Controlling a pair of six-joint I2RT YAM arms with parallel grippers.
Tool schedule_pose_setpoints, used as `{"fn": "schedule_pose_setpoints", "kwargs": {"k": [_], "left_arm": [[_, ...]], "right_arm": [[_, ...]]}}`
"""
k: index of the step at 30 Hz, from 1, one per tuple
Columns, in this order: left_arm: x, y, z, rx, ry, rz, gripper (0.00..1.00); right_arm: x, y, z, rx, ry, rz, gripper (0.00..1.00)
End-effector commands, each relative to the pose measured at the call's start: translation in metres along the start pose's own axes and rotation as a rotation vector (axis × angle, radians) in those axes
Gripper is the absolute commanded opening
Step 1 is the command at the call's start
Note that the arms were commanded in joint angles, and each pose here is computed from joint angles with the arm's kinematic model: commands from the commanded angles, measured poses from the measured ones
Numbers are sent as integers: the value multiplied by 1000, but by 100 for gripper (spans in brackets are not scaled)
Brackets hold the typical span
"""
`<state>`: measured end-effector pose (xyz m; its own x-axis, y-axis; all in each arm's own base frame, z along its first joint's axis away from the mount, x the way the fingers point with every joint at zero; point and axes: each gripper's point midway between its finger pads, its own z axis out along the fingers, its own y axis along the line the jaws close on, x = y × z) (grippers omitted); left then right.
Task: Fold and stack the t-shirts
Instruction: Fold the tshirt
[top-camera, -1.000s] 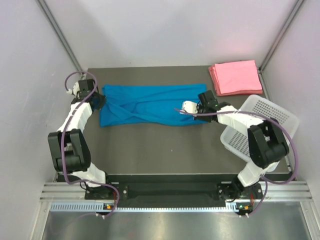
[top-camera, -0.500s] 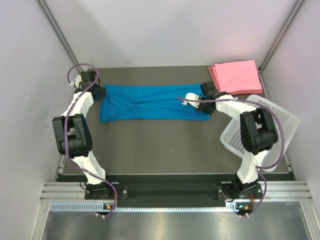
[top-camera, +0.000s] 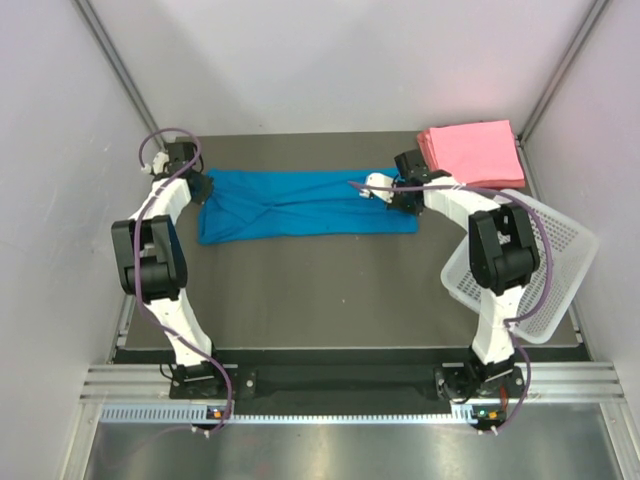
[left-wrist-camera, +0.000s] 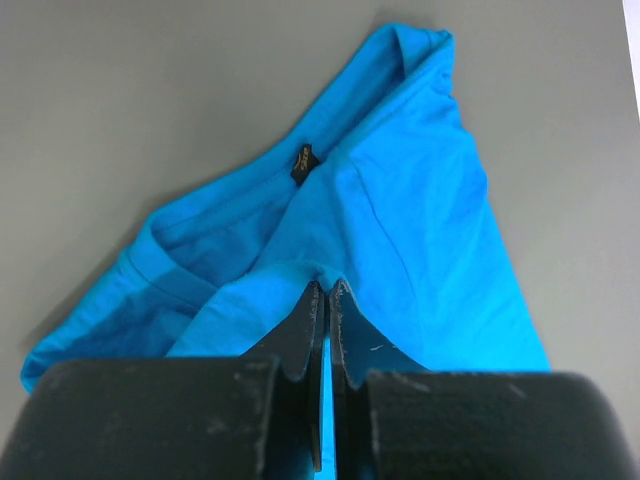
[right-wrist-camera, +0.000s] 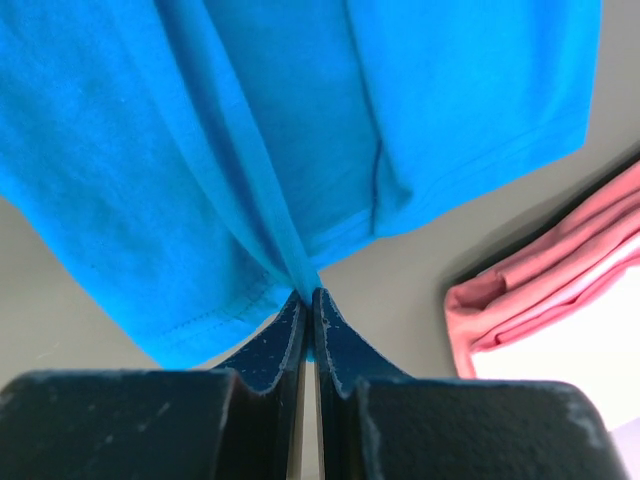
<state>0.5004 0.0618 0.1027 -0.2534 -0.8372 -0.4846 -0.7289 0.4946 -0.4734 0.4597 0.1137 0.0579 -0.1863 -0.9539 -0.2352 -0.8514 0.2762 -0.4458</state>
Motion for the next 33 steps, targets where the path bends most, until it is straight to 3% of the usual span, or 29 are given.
{"fn": "schedule_pose_setpoints", "kwargs": {"k": [1, 9, 14, 22, 25, 27, 29, 31, 33], "left_arm": [[-24, -8, 0, 1, -72, 5, 0], [-21, -14, 12, 14, -58, 0, 0], [-19, -13, 20, -5, -41, -3, 0], [-23, -31, 12, 41, -3, 36, 27], [-31, -46, 0, 77, 2, 74, 35], [-35, -50, -10, 73, 2, 93, 36], [-37, -48, -19, 75, -3, 120, 36], [-32, -47, -24, 91, 16, 157, 36], [-25, -42, -30, 98, 40, 185, 36]], "right_arm": [[-2, -22, -5, 42, 2, -11, 3], [-4, -29, 6, 44, 5, -9, 10], [-9, -36, 13, 59, -3, 1, 21], [-8, -80, -13, 282, 11, 260, 49], [-11, -91, -36, 353, 0, 423, 53], [-14, -87, -46, 330, 16, 489, 52], [-20, -82, -49, 311, 11, 593, 46], [-32, -65, -48, 232, -27, 683, 33], [-42, -51, -49, 175, -73, 745, 31]]}}
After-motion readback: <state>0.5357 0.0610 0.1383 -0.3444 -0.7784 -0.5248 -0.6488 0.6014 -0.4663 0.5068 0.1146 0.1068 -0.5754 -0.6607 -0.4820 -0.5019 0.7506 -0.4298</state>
